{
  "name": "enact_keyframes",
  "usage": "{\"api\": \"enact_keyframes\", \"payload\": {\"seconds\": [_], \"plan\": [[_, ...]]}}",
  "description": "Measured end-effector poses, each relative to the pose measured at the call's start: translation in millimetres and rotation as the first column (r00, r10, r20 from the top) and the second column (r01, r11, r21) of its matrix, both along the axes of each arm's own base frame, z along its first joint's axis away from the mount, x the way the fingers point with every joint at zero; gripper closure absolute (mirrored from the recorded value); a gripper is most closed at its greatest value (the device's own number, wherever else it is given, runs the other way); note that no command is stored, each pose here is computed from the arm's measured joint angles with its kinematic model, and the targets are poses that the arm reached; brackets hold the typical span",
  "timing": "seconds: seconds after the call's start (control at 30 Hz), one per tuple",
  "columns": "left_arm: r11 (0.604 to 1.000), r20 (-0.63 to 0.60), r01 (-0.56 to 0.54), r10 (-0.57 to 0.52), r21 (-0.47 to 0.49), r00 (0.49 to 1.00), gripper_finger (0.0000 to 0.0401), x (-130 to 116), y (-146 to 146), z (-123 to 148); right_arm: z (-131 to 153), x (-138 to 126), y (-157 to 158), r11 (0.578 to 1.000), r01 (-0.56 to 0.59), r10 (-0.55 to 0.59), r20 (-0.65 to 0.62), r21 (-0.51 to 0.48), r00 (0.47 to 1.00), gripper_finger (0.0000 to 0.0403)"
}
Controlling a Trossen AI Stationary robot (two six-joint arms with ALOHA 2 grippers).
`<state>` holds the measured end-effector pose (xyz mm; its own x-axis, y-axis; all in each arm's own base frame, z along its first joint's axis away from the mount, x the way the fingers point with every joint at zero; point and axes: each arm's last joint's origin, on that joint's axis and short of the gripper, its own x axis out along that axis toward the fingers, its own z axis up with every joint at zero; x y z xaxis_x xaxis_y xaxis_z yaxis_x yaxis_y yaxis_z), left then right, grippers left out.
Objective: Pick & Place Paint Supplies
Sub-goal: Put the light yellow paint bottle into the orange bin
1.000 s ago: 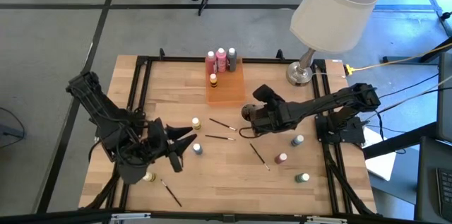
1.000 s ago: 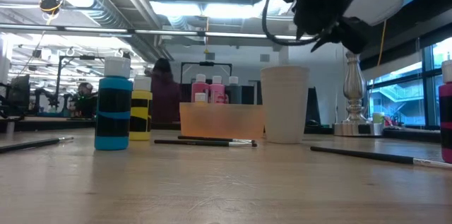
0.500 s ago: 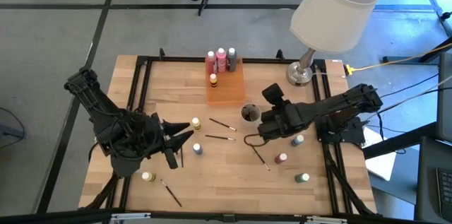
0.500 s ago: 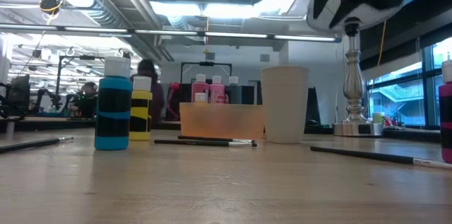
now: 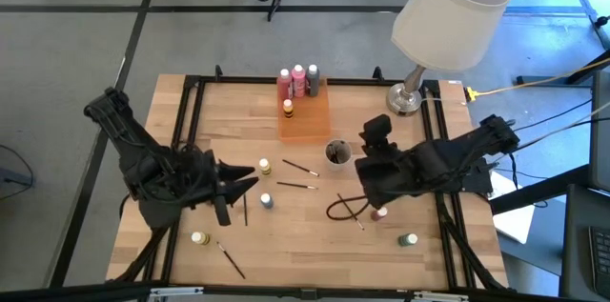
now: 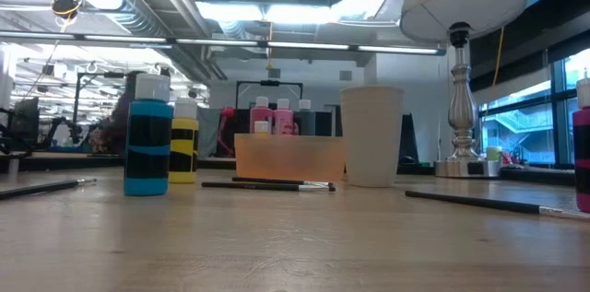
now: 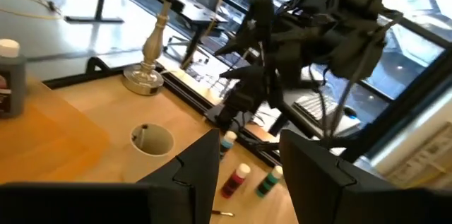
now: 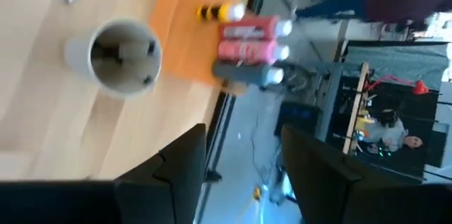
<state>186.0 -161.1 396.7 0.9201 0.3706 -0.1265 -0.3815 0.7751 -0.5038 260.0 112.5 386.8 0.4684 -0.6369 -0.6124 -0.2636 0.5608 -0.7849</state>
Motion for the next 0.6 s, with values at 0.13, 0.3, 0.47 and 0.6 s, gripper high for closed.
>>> {"api": "enact_keyframes", "payload": {"seconds": [0.13,0.3,0.47,0.6], "plan": [[0.999,0.010,0.026,-0.026,-0.023,1.000,0.0258,-4.8,4.5,5.2,33.7,-11.8,13.1,1.000,0.016,-0.020,0.232,0.018,0.972,0.0215],[1.000,0.009,-0.013,0.013,0.020,1.000,0.0258,-5.8,10.4,8.2,79.0,-37.1,26.4,0.990,0.009,-0.081,0.513,0.142,0.855,0.0215],[0.993,0.003,-0.087,0.087,0.073,0.996,0.0258,-2.2,17.2,8.8,113.9,-71.9,24.5,0.952,-0.081,-0.132,0.633,0.296,0.763,0.0216],[0.986,0.000,-0.139,0.140,0.094,0.990,0.0258,3.3,24.9,8.8,135.1,-98.5,10.0,0.906,-0.134,-0.204,0.690,0.402,0.695,0.0216]]}}
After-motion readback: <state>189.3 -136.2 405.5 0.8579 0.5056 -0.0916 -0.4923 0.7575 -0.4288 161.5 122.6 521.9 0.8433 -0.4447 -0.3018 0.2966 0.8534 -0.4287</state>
